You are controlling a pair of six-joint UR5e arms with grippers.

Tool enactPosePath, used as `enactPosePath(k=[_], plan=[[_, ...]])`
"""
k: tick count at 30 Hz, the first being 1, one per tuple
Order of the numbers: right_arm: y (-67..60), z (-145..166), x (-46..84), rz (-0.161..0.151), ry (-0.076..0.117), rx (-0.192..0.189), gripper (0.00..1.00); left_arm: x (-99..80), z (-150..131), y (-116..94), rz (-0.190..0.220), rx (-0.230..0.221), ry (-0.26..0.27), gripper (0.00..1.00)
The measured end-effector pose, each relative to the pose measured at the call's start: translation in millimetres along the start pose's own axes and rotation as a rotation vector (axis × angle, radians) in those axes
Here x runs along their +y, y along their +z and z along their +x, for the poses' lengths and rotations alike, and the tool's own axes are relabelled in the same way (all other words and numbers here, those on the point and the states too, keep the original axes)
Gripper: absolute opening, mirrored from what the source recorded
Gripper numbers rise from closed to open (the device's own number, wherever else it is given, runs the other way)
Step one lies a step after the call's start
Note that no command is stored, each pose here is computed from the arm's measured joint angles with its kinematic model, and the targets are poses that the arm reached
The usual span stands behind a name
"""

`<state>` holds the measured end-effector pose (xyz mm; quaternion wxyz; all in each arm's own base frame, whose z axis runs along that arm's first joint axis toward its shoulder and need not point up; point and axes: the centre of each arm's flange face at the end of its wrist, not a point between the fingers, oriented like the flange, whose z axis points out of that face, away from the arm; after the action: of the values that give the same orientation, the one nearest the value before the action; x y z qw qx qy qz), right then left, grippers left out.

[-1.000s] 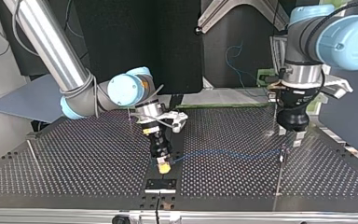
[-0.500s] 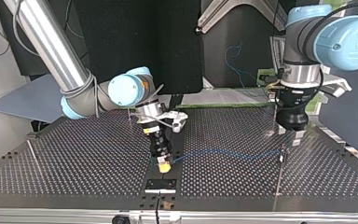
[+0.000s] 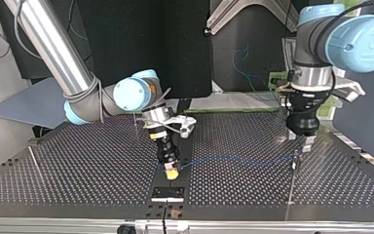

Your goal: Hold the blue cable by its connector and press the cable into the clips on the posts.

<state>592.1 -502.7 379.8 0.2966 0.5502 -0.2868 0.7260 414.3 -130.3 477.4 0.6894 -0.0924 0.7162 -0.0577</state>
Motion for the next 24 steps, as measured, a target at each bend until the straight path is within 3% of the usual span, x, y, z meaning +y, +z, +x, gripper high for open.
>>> enactPosePath(k=[12,18,24], plan=[[0.5,-1,5.2,-0.007,-0.004,-0.004,0.00,-22.4,9,7,0.105,0.028,0.099,0.98],[1.3,-2,9.2,-0.012,-0.005,-0.004,0.00,-28.0,14,22,0.096,0.021,0.149,0.98],[1.8,-3,11.8,-0.015,-0.006,-0.005,0.00,-26.7,16,38,0.054,-0.001,0.200,0.98]])
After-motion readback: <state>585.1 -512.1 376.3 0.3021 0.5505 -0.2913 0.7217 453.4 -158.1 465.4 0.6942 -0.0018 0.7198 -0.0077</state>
